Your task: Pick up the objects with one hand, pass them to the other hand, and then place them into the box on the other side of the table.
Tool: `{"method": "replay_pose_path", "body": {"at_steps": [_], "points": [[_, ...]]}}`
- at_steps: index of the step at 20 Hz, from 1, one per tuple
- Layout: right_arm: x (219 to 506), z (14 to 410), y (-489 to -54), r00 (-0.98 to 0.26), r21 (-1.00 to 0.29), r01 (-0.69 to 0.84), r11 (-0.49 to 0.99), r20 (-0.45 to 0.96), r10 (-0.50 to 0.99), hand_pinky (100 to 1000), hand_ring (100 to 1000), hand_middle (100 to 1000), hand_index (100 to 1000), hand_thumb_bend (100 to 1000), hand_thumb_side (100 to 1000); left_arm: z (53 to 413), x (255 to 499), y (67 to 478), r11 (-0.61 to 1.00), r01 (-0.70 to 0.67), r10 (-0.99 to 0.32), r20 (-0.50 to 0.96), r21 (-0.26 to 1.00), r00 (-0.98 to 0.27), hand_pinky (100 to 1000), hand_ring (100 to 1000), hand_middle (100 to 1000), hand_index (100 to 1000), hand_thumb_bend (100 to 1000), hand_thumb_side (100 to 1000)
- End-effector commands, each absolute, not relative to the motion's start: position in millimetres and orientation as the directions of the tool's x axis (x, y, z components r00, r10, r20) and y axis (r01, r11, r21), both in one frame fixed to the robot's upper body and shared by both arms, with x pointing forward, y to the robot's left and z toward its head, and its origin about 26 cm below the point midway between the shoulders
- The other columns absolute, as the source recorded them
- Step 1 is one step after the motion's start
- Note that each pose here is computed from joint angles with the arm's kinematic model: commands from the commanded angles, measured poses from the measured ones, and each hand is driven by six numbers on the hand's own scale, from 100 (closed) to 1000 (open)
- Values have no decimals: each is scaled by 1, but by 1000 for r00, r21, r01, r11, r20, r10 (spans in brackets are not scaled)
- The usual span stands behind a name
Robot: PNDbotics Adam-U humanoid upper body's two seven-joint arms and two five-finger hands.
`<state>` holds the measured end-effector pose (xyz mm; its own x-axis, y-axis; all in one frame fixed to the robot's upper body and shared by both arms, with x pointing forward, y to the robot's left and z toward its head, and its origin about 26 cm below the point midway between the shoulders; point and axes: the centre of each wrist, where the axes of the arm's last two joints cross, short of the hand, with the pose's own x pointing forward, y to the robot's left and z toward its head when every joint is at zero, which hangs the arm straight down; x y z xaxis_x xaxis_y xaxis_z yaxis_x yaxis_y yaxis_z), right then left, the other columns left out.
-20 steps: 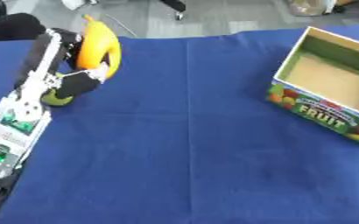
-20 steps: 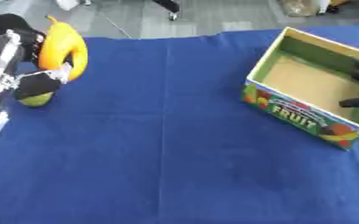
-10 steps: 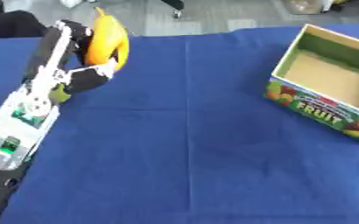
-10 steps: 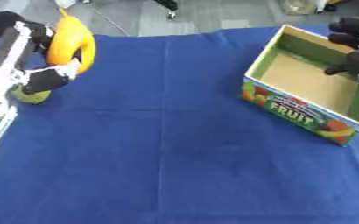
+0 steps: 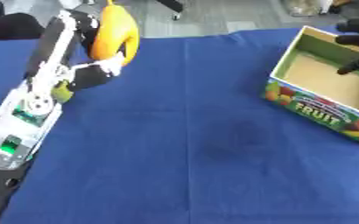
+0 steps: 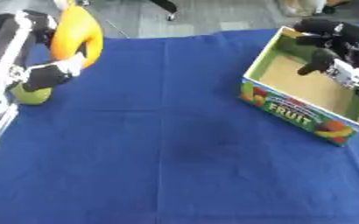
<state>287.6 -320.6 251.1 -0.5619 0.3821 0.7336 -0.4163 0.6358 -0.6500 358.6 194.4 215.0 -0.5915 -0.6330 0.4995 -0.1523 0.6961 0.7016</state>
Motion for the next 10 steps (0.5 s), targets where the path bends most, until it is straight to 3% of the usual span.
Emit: {"method": "replay_pose_path", "body": {"at_steps": [1, 10], "points": [[287, 262, -316, -575, -692, -420, 588, 704, 417, 735, 1000, 1000, 1000, 100, 564, 225, 356, 193, 698, -164, -615, 467, 697, -635, 355, 359, 331, 355, 100, 100], [292, 273, -298, -556, -669, -468, 577, 730, 396, 729, 1000, 1000, 1000, 100, 535, 216, 357, 187, 692, -145, -586, 433, 707, -685, 356, 359, 329, 353, 100, 100]]}}
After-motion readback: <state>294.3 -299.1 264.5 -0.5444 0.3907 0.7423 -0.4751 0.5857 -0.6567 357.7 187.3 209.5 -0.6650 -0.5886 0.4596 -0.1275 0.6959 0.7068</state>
